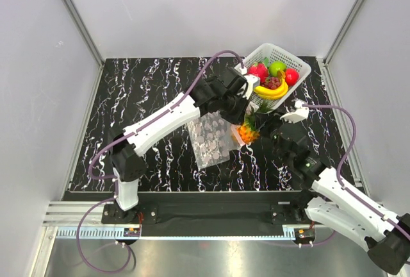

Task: Place the food in the zip-top bag and seal the zipper
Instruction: Place the fake fruit in the zipper food storage bag.

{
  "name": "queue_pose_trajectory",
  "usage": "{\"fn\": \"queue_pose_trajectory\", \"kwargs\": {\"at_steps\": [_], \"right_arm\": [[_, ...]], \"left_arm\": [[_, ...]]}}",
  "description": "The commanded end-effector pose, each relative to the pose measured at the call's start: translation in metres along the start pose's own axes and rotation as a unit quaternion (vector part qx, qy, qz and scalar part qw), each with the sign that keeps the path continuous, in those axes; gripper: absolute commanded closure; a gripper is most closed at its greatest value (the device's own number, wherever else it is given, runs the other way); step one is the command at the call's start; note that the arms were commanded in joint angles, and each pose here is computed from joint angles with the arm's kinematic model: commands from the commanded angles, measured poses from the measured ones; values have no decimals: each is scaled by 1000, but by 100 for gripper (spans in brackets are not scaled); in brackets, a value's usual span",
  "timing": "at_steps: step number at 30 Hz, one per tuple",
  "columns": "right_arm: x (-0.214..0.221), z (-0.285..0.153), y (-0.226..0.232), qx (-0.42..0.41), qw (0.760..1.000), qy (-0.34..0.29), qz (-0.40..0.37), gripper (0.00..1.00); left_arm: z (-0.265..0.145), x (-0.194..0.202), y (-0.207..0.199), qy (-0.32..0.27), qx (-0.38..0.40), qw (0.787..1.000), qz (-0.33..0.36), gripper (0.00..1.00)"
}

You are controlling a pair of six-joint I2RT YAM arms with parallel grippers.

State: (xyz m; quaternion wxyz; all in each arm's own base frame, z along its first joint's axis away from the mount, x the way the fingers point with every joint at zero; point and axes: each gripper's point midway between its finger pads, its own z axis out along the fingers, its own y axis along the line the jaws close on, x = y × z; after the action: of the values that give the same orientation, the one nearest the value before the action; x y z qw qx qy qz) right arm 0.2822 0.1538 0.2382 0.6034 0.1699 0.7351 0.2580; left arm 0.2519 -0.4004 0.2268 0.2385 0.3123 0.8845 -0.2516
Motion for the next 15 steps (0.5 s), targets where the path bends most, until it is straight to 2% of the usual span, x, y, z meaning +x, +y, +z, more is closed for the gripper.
{"fn": "queue_pose_trajectory", "kwargs": {"at_steps": [1,5,6,10,11,12,15], "right_arm": [[-65,-21,63,-87,991,-49,95,100],[-65,-19,69,-84,990,-37,111,100],[-64,-19,72,-97,990,-39,96,100],[-70,-25,72,-107,988,-49,96,100],[-72,-25,71,-102,989,-52,94,100],[-72,-25,69,-93,990,-46,94,100],[-63,-19,61,-60,994,-27,91,100]], "left_arm": [[-12,-25,-5,-45,25,999,-6,100],[-10,-27,-10,-53,43,998,-16,100],[-10,-27,-12,-52,46,997,-15,95],[-16,-33,-10,-56,45,997,-14,94],[-16,-32,-10,-56,47,997,-14,92],[-17,-33,-9,-57,46,997,-14,84],[-14,-29,-7,-56,48,997,-10,79]]}}
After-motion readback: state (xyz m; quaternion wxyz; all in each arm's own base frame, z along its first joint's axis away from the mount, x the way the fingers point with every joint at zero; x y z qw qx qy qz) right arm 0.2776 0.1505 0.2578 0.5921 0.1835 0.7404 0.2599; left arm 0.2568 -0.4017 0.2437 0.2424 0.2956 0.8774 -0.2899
